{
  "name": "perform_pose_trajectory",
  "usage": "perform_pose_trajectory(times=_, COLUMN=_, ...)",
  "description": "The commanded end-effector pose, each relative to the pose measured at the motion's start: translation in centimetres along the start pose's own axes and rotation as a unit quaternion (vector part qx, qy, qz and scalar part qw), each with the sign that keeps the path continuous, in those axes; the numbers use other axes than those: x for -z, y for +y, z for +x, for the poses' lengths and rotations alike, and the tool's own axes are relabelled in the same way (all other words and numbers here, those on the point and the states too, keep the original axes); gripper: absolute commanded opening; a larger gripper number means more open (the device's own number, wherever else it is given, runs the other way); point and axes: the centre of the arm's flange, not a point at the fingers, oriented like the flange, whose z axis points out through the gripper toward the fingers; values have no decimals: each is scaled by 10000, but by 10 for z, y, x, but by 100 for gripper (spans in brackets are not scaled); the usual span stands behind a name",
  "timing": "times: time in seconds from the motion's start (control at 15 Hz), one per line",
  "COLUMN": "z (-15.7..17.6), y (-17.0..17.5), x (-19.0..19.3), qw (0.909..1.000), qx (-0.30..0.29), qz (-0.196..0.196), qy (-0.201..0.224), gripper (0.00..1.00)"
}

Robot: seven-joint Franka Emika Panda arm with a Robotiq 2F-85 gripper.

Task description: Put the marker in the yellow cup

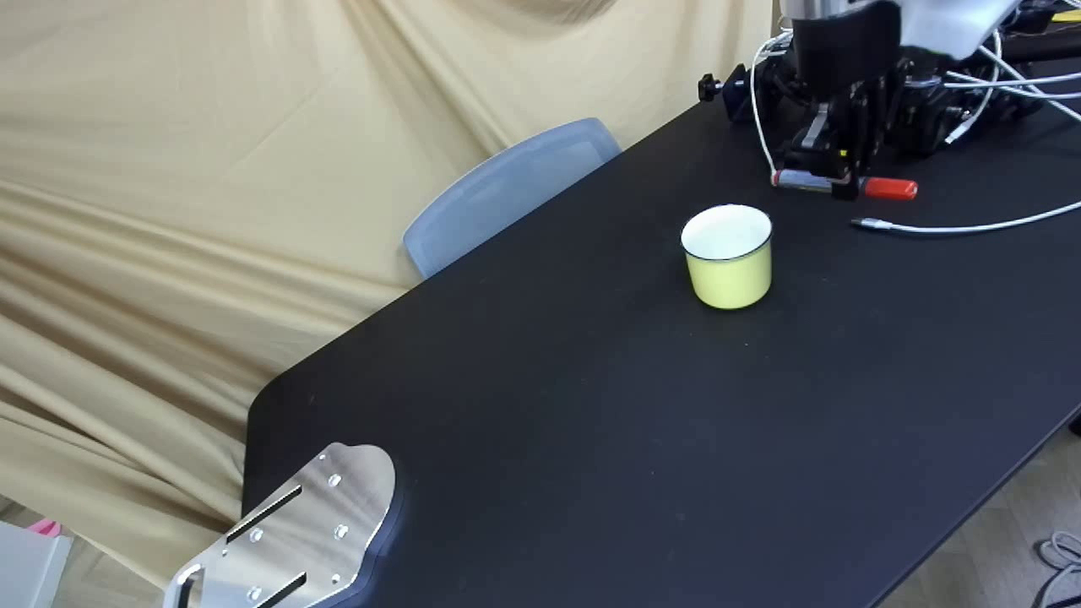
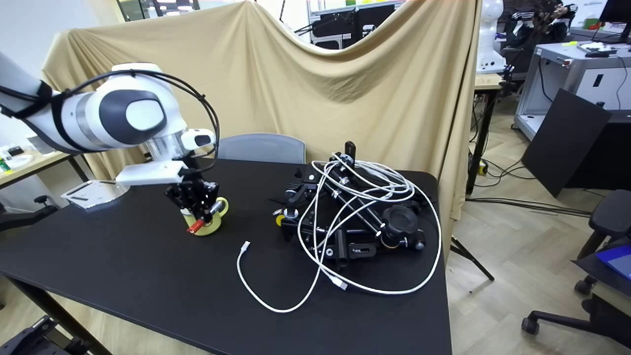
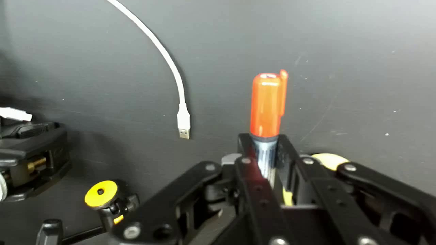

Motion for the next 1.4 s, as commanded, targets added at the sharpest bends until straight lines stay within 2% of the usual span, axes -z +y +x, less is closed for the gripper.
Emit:
perform_pose_trajectory(times=0.0, z=-12, y=-8, x=45, qw=9988, qx=445, qz=-5, qy=-181, gripper=5)
perform_pose_trajectory(times=0.27, z=-8, y=-14, x=72, qw=9952, qx=879, qz=6, qy=-441, gripper=5)
perform_pose_trajectory(times=0.47, z=2, y=-10, x=75, qw=9931, qx=957, qz=37, qy=-681, gripper=5)
perform_pose_trajectory(times=0.93, z=38, y=-10, x=53, qw=9800, qx=1329, qz=450, qy=-1408, gripper=5)
perform_pose_trajectory(times=1.33, z=70, y=-36, x=17, qw=9754, qx=1464, qz=420, qy=-1595, gripper=5)
